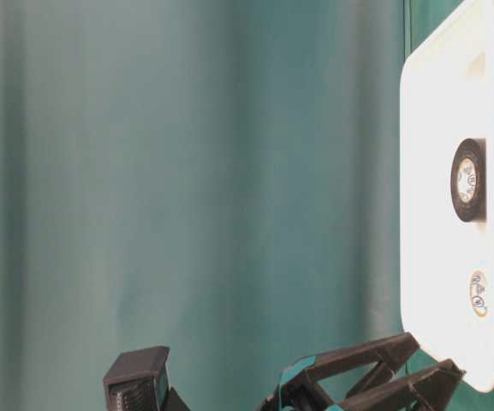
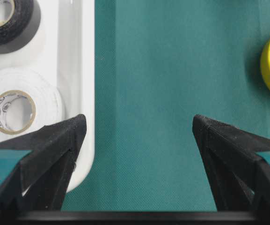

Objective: Put the tape alternately from left to right into the white case.
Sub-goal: 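Release the black roll in the tray and withdraw the left gripper, then lower the right gripper into the blue tape roll and grip it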

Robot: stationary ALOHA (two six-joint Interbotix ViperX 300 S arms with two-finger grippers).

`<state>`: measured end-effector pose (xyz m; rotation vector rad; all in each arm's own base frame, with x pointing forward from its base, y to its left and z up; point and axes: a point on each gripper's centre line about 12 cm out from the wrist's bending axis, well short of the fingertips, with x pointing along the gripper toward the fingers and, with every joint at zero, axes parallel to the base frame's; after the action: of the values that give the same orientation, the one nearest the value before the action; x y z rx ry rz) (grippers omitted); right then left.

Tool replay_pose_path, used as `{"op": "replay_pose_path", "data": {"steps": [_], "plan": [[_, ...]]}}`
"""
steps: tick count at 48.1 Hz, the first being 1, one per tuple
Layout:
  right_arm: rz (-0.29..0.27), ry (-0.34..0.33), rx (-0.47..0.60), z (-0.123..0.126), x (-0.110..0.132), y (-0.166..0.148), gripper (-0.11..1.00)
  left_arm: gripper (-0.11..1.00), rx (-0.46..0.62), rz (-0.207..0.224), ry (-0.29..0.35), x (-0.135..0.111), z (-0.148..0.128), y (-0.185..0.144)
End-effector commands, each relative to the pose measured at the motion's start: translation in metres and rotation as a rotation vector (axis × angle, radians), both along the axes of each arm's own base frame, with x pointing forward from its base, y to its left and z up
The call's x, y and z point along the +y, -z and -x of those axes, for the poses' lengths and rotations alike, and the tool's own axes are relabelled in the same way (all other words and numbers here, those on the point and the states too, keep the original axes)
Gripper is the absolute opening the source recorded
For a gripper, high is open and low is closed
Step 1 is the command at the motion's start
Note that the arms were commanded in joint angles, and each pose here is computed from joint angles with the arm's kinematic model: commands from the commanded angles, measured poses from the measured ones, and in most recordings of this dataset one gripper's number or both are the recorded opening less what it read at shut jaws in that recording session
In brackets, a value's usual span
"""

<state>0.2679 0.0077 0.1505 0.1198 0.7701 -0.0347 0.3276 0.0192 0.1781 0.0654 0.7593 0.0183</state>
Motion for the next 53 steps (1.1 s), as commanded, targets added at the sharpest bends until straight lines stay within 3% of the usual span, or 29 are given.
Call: {"op": "replay_pose_path", "data": {"steps": [1, 25, 53], "plan": [[-0.003, 0.003, -0.02, -0.002, 0.0, -0.005, 0.7, 0.98, -0.035, 0.001, -0.001, 0.0, -0.003, -0.009], [-0.011, 0.086, 0.095, -0.003, -0.02, 0.025, 0.7, 0.98, -0.034, 0.002, 0.0, -0.001, -0.003, -0.008], [-0.012, 0.091, 0.179, -0.014, -0.022, 0.049, 0.7, 0.98, -0.026, 0.002, 0.0, -0.001, -0.001, -0.006]]}}
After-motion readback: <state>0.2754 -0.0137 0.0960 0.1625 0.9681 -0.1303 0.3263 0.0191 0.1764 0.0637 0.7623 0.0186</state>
